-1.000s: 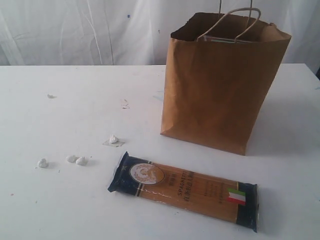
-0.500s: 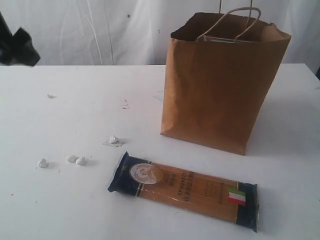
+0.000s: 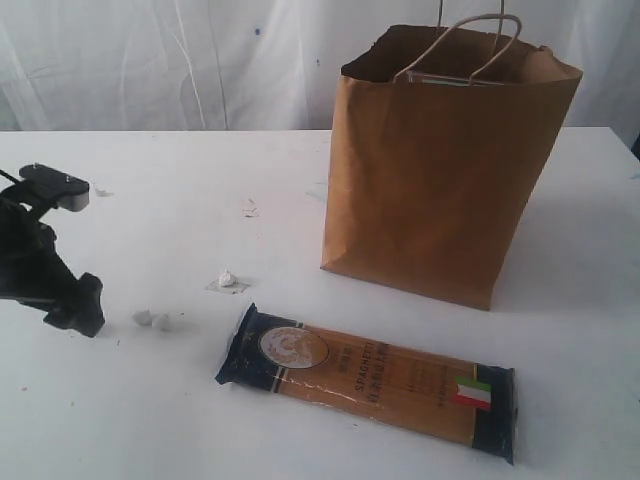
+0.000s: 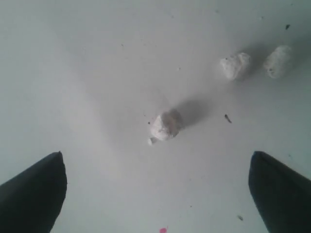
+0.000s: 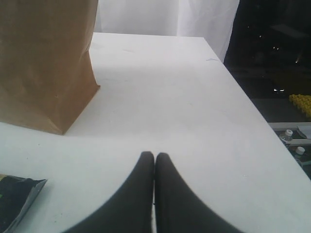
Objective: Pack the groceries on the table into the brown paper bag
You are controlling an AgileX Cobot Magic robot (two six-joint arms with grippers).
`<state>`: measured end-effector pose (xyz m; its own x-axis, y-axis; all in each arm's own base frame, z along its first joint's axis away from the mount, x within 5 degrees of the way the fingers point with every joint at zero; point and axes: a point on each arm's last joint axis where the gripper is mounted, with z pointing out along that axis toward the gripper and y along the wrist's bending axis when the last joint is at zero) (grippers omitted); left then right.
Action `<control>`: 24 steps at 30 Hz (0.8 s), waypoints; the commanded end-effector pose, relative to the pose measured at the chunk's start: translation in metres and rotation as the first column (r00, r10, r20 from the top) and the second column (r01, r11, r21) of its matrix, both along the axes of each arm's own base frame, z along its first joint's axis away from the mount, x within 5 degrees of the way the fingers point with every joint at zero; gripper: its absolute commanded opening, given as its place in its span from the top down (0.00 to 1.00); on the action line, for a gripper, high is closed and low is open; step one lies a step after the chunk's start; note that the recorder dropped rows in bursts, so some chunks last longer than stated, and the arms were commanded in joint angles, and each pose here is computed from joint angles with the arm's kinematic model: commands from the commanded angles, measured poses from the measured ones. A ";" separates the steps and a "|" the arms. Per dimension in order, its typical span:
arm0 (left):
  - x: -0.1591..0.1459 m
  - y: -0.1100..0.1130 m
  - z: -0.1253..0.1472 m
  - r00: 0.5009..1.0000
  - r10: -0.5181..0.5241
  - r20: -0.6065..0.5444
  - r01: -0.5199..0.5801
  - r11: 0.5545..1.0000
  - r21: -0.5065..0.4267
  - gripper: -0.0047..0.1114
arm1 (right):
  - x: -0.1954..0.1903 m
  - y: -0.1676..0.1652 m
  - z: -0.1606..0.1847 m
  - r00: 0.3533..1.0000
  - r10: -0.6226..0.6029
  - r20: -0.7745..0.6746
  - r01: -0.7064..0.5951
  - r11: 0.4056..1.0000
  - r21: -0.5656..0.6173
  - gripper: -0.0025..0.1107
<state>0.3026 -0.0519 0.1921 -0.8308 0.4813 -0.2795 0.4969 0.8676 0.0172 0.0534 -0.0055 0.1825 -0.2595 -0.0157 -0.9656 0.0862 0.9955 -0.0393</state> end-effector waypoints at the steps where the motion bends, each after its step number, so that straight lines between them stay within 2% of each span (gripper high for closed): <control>1: 0.005 -0.002 -0.016 0.999 0.041 -0.031 -0.041 0.999 -0.028 0.06 | 0.000 0.000 0.000 1.000 -0.004 0.004 0.004 1.000 0.000 0.98; 3: 0.008 -0.003 -0.014 0.998 0.049 -0.034 -0.050 0.998 -0.041 0.10 | 0.000 0.000 0.000 1.000 -0.004 0.004 0.004 1.000 0.000 0.98; 5: 0.011 -0.004 -0.009 0.997 0.069 -0.032 -0.071 0.996 -0.055 0.19 | 0.000 0.000 0.000 1.000 -0.004 0.004 0.004 1.000 0.000 0.98; 11: 0.018 -0.007 0.010 0.992 0.102 -0.074 -0.107 0.992 -0.072 0.61 | 0.000 0.000 0.000 1.000 -0.004 0.004 0.004 1.000 0.000 0.98; 17: 0.018 -0.007 0.011 0.992 0.078 -0.099 -0.084 0.995 -0.062 0.94 | 0.000 0.000 0.000 1.000 -0.004 0.004 0.004 1.000 0.000 0.98; 24: 0.021 -0.007 0.011 0.996 0.069 -0.062 -0.073 0.995 -0.062 0.96 | 0.000 0.000 0.000 1.000 -0.004 0.004 0.004 1.000 0.000 0.98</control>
